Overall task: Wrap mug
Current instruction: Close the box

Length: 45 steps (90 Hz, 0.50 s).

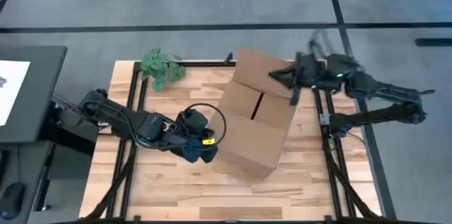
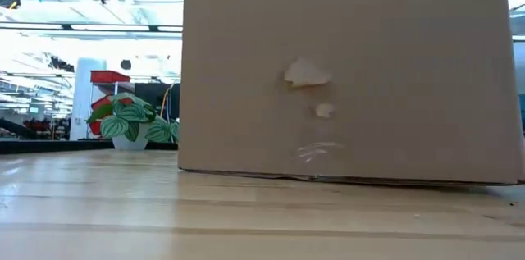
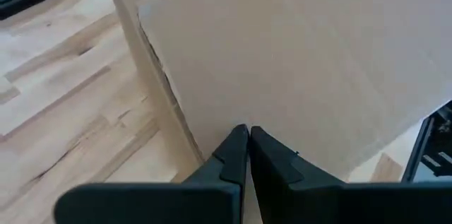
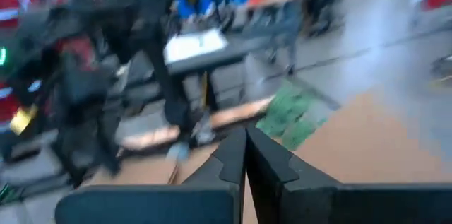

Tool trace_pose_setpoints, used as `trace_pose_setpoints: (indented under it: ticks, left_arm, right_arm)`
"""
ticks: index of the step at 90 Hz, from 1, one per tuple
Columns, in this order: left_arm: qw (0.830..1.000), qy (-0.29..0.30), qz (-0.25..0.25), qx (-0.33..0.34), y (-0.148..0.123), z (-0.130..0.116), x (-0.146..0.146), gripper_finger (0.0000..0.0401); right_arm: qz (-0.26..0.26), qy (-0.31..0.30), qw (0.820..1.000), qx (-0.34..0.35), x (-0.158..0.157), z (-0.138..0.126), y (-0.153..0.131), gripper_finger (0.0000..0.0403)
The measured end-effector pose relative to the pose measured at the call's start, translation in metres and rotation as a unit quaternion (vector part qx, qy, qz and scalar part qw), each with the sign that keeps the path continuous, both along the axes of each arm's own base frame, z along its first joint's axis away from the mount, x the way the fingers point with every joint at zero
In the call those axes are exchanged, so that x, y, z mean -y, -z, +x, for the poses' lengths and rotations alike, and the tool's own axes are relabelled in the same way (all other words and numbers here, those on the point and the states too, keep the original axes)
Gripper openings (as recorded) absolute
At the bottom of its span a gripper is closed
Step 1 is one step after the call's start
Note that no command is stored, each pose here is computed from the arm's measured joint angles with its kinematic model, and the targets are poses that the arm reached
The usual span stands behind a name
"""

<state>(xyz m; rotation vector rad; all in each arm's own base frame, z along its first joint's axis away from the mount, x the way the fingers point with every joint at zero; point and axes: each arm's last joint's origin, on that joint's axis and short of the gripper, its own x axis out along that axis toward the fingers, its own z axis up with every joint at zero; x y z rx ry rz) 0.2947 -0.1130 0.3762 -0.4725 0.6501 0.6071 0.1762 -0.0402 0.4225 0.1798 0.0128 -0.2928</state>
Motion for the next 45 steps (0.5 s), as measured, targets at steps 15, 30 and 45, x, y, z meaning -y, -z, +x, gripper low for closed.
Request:
trace_pose_setpoints:
  ticks: [15,30,45]
  left_arm:
    - [1.000,0.004,0.007,-0.003,0.000,0.000,0.000,0.0000]
    - [1.000,0.008,0.013,-0.006,0.000,0.001,-0.002,0.0000]
    - [1.000,0.012,0.026,-0.013,0.000,0.003,-0.008,0.0000]
  right_arm:
    - [0.032,0.114,0.993,-0.018,0.014,-0.033,-0.017,0.0000]
    - [0.102,0.200,0.972,-0.067,0.028,-0.055,-0.012,0.0000]
    - [0.172,0.147,0.964,-0.137,0.038,-0.055,0.005,0.0000]
